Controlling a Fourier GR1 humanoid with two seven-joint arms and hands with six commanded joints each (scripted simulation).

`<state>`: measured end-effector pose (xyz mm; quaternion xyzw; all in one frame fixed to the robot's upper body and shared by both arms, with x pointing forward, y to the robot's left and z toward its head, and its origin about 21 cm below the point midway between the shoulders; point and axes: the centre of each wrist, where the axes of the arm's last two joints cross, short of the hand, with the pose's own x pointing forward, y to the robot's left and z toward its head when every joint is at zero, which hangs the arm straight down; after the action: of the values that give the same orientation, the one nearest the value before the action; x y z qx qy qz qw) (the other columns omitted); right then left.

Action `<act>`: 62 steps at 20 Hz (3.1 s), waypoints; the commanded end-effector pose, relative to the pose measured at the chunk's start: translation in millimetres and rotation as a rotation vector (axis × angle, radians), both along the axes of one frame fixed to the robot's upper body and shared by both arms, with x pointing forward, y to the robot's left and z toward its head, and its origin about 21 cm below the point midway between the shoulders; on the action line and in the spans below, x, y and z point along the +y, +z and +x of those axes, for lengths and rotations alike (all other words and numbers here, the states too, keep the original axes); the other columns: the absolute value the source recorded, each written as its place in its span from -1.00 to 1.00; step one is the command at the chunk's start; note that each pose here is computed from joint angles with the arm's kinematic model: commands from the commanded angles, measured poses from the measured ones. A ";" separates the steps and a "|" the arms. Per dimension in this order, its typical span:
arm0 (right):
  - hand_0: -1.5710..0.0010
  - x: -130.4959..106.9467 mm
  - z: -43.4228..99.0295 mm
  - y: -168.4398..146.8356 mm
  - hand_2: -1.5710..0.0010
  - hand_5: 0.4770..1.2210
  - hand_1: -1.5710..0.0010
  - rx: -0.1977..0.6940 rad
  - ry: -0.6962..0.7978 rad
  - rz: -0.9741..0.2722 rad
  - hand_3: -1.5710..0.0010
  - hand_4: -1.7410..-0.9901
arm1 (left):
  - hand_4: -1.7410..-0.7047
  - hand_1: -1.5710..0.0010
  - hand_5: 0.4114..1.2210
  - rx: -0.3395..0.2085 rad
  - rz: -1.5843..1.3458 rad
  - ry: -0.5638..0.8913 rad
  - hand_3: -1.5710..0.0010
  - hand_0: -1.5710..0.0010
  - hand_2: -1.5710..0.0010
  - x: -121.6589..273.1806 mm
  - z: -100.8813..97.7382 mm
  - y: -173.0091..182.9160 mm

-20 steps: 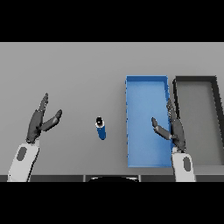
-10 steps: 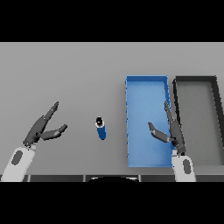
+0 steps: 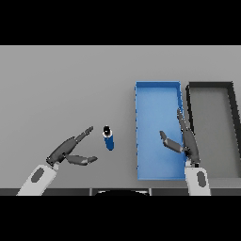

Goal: Pick up the blue pipe and place it into the blue bin.

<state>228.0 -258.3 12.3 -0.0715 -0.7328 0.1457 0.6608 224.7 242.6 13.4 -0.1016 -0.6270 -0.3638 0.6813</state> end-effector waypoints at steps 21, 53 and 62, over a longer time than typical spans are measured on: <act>1.00 -7.8 -7.9 -2.1 1.00 -0.52 1.00 -0.029 0.001 -0.011 1.00 0.41 | 0.07 0.95 -0.66 0.011 -0.172 -0.038 0.84 1.00 0.81 -100.3 33.8 -44.4; 1.00 30.4 -72.5 -15.7 1.00 -0.55 1.00 -0.061 -0.263 -0.011 1.00 0.61 | -0.47 -1.00 1.00 -0.191 -0.360 -0.162 -1.00 -1.00 -1.00 -152.4 35.4 31.9; 1.00 82.5 -146.7 14.8 0.86 -0.64 0.97 -0.054 -0.368 0.198 1.00 0.42 | -0.47 -1.00 1.00 -0.189 -0.363 -0.184 -1.00 -1.00 -1.00 -154.0 35.0 34.5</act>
<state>81.1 -174.9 24.7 -0.1409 -0.7322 -0.0502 0.6645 259.7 88.5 47.8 -0.2447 -0.7309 -0.3145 0.5541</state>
